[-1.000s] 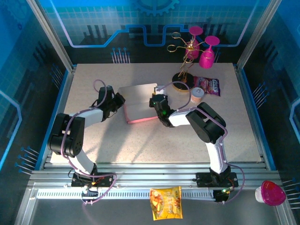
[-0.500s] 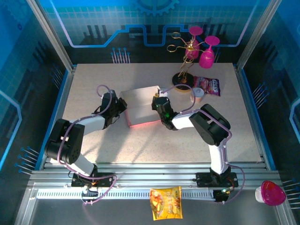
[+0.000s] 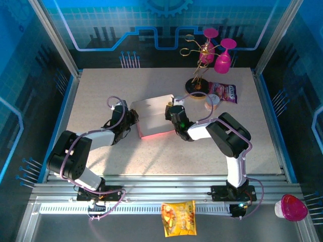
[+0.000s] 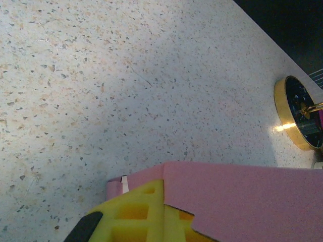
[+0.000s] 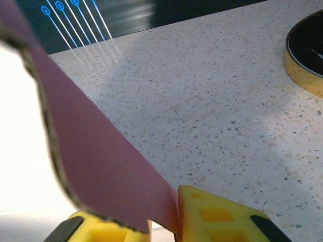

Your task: Fold the paper box

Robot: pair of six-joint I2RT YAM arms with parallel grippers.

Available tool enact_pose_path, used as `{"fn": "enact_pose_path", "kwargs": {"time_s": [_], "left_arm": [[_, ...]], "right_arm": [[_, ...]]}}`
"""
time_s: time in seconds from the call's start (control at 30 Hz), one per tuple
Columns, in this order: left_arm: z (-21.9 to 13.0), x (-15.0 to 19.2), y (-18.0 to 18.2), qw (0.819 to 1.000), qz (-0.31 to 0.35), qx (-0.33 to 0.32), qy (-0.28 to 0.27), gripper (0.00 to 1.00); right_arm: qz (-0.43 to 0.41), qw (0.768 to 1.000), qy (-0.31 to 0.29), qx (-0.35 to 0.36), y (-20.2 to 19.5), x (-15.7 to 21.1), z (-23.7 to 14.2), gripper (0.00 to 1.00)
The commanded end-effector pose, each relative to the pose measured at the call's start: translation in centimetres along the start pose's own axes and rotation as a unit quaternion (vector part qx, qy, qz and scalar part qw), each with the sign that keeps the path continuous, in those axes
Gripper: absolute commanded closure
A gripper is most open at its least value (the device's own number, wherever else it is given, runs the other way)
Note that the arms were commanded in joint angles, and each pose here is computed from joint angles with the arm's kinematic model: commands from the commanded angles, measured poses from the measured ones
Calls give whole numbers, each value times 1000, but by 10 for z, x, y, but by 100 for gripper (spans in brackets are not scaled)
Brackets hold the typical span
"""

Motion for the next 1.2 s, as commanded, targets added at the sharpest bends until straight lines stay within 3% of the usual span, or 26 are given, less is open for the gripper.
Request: {"fn": "enact_pose_path", "kwargs": {"time_s": [0.0,0.8,1.17], "left_arm": [[-5,68,26,992,3,-42,121,100],[-11,91,37,985,11,-97,140,100],[-12,86,33,984,20,-113,140,100]], "right_arm": [[15,999,10,-29,7,-1,-5,79],[124,986,93,-59,14,-13,-18,58],[174,966,171,-85,18,-24,-18,57]]}}
Point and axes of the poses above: each hand's point on the last joint's axis, 136 mm out from that joint toward the fingers, its own z axis out along the fingers, its own y axis along the line the jaws close on, x = y × z, the point moved 4 cm from there along -z, back along the fingers, and after that the axes turned 10 degrees about z, right-handed, at the moved point
